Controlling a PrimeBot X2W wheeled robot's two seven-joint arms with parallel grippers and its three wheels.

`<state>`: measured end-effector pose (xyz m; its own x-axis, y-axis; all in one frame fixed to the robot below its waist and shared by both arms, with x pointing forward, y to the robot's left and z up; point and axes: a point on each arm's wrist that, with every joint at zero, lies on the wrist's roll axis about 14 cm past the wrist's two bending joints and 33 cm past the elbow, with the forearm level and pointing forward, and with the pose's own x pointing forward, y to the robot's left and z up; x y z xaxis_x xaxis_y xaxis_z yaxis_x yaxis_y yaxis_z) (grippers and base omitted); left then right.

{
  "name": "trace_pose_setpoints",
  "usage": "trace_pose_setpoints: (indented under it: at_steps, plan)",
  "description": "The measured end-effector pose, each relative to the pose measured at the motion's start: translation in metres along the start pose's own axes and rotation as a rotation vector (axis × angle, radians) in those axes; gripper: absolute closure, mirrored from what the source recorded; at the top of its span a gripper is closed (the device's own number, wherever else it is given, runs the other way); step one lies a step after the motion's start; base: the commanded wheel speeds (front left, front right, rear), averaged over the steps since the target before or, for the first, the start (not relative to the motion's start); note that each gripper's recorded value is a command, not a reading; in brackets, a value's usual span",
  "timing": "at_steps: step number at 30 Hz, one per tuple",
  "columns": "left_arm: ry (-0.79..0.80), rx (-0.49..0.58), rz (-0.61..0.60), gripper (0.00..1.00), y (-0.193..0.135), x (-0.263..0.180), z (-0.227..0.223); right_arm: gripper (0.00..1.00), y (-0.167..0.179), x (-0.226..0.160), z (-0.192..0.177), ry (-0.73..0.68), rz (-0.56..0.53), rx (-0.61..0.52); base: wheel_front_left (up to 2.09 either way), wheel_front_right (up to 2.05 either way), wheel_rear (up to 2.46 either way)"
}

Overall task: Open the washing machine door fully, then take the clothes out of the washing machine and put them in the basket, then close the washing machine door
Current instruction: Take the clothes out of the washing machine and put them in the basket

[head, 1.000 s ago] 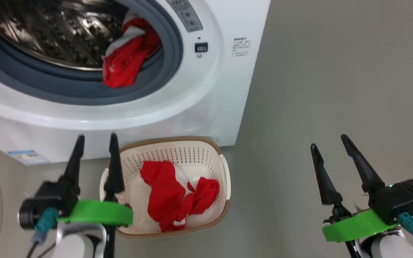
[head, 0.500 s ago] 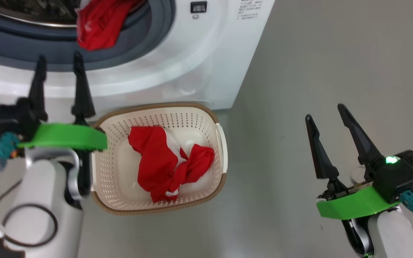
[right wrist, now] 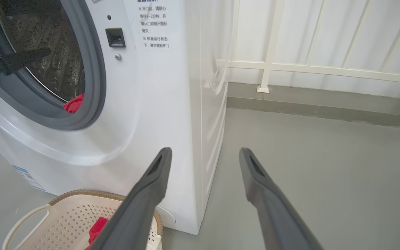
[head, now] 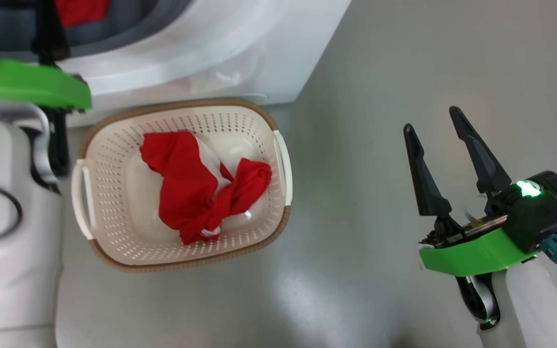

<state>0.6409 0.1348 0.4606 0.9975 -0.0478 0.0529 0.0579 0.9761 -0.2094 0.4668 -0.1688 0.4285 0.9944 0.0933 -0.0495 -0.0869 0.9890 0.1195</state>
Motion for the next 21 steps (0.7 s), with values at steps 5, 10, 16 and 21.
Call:
trace_pose_setpoints:
  at_steps: [5, 10, 16, 21]
  plan:
    - [0.052, -0.03, -0.014, 0.0, -0.001, 0.022, -0.021, 0.0, -0.003, 0.005, -0.01, 0.021, -0.003, -0.006, 0.0, 0.0, 0.0]
    - [0.107, -0.063, -0.036, 0.0, -0.006, 0.041, -0.031, 0.0, -0.007, 0.003, -0.015, 0.037, -0.01, -0.012, 0.0, 0.0, 0.0]
    - [0.208, -0.088, -0.057, 0.0, -0.016, 0.054, -0.041, 0.0, -0.007, 0.001, -0.016, 0.046, -0.011, -0.011, 0.0, 0.0, 0.0]
    - [0.354, -0.08, -0.065, 0.0, -0.019, 0.055, -0.059, 0.0, -0.009, 0.0, -0.012, 0.039, -0.013, -0.018, 0.0, 0.0, 0.0]
